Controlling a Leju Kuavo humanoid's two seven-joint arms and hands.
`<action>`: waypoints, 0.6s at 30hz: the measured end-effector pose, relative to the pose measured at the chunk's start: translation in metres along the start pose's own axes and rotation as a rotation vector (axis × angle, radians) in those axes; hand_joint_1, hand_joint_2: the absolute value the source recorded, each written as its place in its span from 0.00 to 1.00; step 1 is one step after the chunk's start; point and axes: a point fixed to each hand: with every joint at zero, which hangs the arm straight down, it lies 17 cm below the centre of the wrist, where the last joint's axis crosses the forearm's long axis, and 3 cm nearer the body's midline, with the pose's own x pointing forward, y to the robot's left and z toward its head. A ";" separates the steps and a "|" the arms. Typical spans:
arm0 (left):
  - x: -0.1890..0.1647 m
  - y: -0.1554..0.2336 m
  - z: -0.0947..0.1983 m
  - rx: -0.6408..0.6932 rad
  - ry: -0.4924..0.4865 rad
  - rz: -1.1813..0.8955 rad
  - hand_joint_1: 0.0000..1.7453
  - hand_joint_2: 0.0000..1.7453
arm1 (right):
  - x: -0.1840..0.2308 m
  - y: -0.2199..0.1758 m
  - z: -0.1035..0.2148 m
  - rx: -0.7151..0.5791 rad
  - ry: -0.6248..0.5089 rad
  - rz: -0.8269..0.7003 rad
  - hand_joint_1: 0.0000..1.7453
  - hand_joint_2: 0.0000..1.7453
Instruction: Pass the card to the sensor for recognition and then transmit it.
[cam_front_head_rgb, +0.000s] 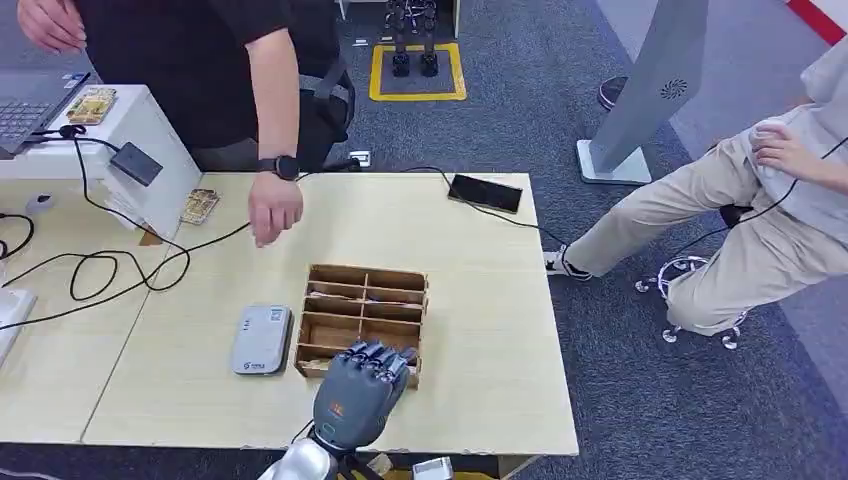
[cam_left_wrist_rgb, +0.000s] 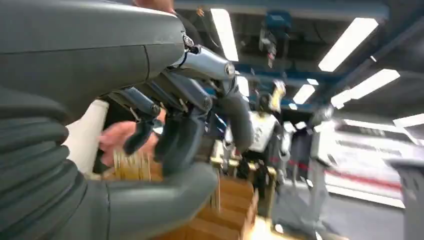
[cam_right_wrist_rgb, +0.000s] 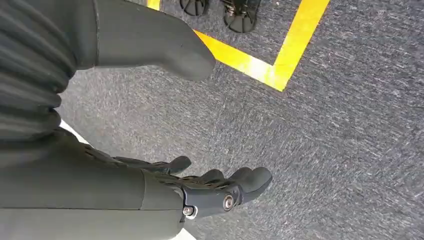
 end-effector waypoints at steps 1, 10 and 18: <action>-0.001 0.010 -0.005 0.028 0.004 0.001 0.00 1.00 | 0.000 0.000 0.000 0.001 0.001 0.001 0.00 1.00; -0.001 0.078 -0.028 0.205 -0.029 -0.011 0.00 1.00 | -0.001 0.003 0.002 0.006 -0.003 0.018 0.00 1.00; -0.024 0.093 -0.028 0.236 0.055 -0.024 0.00 1.00 | -0.003 0.005 0.003 0.012 0.002 0.019 0.00 1.00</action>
